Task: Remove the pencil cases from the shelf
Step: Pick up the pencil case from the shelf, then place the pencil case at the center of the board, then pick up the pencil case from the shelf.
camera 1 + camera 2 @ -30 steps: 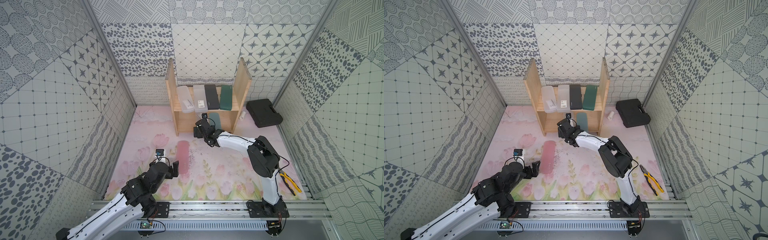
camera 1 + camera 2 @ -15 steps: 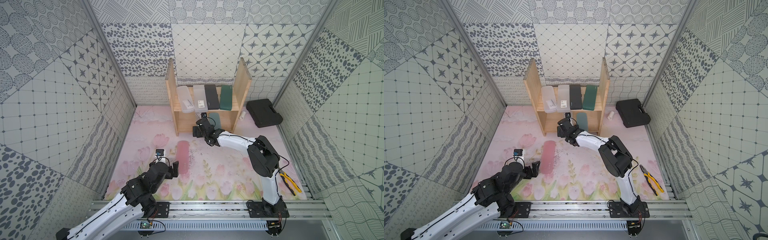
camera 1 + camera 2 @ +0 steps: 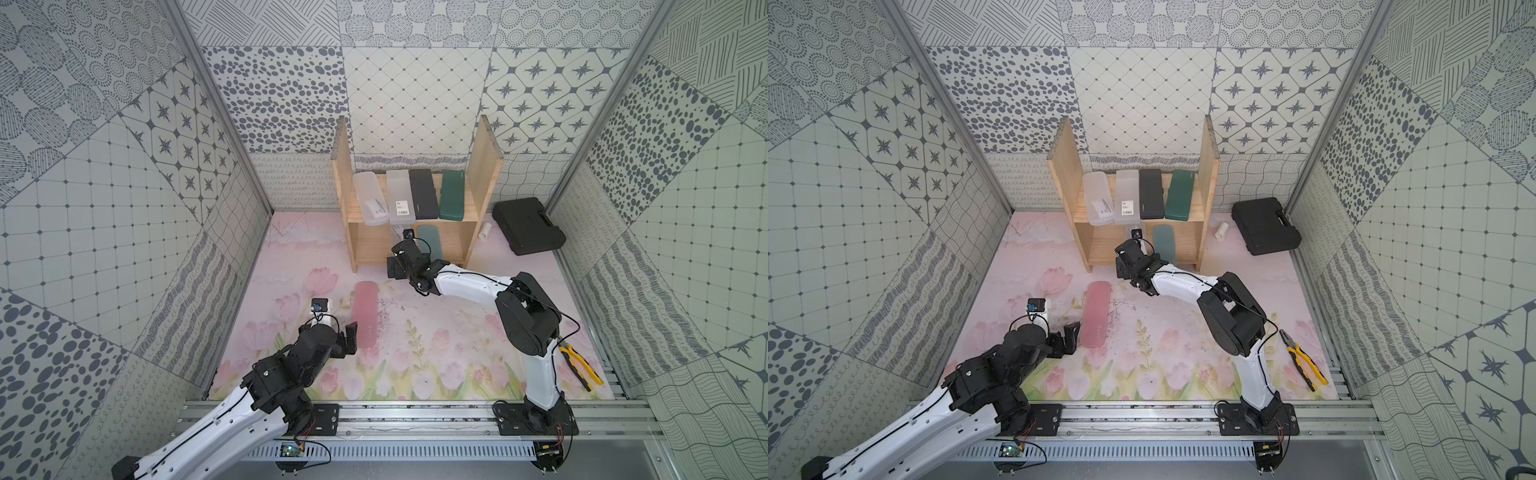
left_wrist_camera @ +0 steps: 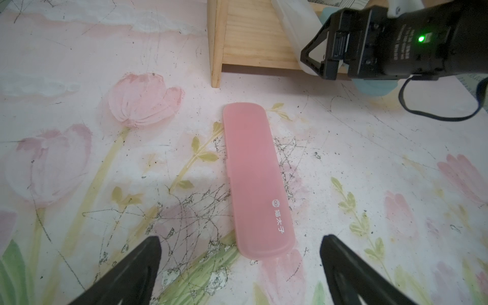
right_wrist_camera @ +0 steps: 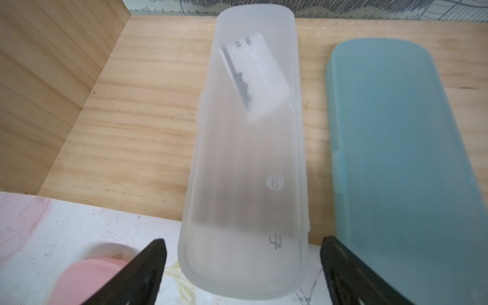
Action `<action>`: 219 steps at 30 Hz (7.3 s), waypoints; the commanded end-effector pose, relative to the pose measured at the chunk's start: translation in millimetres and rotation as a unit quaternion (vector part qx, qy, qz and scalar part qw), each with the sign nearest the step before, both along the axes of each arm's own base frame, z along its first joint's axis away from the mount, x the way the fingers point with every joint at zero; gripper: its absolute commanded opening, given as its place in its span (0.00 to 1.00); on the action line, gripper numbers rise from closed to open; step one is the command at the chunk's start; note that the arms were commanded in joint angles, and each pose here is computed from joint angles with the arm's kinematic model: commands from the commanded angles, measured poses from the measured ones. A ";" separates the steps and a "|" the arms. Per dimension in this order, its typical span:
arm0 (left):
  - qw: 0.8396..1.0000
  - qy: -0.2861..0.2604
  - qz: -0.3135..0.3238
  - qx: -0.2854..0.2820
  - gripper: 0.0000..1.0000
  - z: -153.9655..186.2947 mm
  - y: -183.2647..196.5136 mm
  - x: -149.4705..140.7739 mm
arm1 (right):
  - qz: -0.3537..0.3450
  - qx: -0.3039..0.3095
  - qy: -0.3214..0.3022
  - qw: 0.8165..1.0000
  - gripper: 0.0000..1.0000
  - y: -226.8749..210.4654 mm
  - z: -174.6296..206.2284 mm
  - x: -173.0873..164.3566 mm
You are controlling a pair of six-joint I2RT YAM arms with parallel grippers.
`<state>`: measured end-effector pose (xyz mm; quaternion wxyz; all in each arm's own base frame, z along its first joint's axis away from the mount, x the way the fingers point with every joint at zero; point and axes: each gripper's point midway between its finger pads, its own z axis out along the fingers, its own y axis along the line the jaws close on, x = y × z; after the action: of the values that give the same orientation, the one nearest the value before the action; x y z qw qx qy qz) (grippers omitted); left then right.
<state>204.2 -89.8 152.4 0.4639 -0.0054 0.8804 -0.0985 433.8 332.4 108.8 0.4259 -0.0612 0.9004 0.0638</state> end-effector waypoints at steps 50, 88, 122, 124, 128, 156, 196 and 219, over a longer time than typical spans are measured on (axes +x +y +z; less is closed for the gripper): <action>1.000 -0.001 -0.005 0.002 0.99 0.4 -0.6 -0.1 | -0.011 0.013 -0.002 1.000 0.75 -6.3 -0.5 -32.8; 1.000 0.002 0.001 0.002 0.99 -1.9 1.5 -0.7 | 0.037 -0.020 0.037 0.998 0.75 8.3 -45.2 -196.0; 1.000 -0.007 -0.001 -0.008 0.99 3.1 4.4 -4.9 | 0.032 0.048 0.059 0.997 0.98 50.8 -34.7 -201.2; 1.000 -0.007 -0.002 -0.009 0.99 2.7 4.2 -5.1 | 0.042 0.051 0.054 0.996 0.98 45.4 -20.8 -196.7; 1.000 -0.008 -0.013 -0.011 0.99 3.2 0.8 -5.6 | 0.065 0.049 0.044 0.996 0.98 28.5 4.7 -180.6; 0.996 -0.040 -0.082 -0.023 0.99 1.1 -21.4 -5.5 | 0.036 -0.031 0.003 0.999 0.98 -92.8 20.0 -19.6; 0.996 -0.037 -0.076 -0.016 0.99 -2.5 -24.7 0.8 | -0.026 -0.023 -0.001 0.999 0.85 -90.2 -5.0 37.6; 0.996 -0.036 -0.073 -0.018 0.99 -0.7 -23.1 -0.1 | -0.011 0.017 0.018 1.000 0.73 -94.5 4.9 -21.3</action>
<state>199.5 -112.6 140.9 0.4687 0.0601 0.8693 -0.1448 426.1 232.2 100.3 0.4035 -0.0474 0.9121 0.0541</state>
